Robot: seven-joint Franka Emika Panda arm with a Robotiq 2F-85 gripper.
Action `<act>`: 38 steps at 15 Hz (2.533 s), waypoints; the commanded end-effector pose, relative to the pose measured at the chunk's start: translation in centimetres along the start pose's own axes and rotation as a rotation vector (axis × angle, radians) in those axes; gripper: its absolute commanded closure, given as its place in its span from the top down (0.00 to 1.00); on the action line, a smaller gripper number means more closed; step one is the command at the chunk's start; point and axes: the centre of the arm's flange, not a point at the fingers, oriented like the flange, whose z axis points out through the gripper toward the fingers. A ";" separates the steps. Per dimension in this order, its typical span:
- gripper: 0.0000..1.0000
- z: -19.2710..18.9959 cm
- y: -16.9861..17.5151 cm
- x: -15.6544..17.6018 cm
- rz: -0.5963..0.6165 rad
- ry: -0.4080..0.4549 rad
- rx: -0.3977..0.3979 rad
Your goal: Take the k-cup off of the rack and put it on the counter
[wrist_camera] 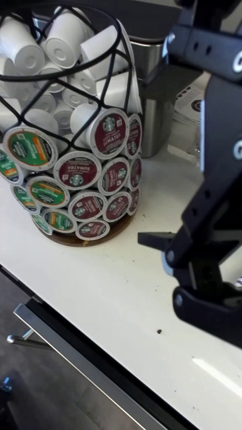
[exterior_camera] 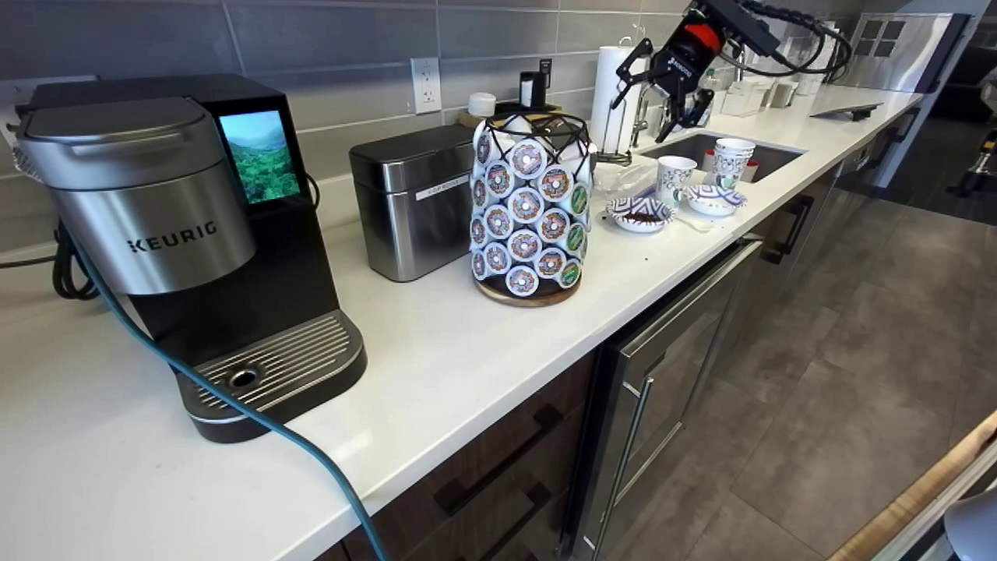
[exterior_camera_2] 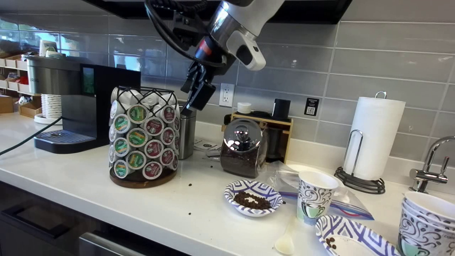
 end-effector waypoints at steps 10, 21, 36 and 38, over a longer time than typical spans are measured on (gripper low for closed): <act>1.00 6.5 -1.6 5.3 0.214 -0.310 0.192; 1.00 8.3 -0.8 5.6 0.296 -0.386 0.215; 1.00 10.6 0.2 5.6 0.346 -0.462 0.254; 1.00 10.8 0.2 5.6 0.356 -0.464 0.261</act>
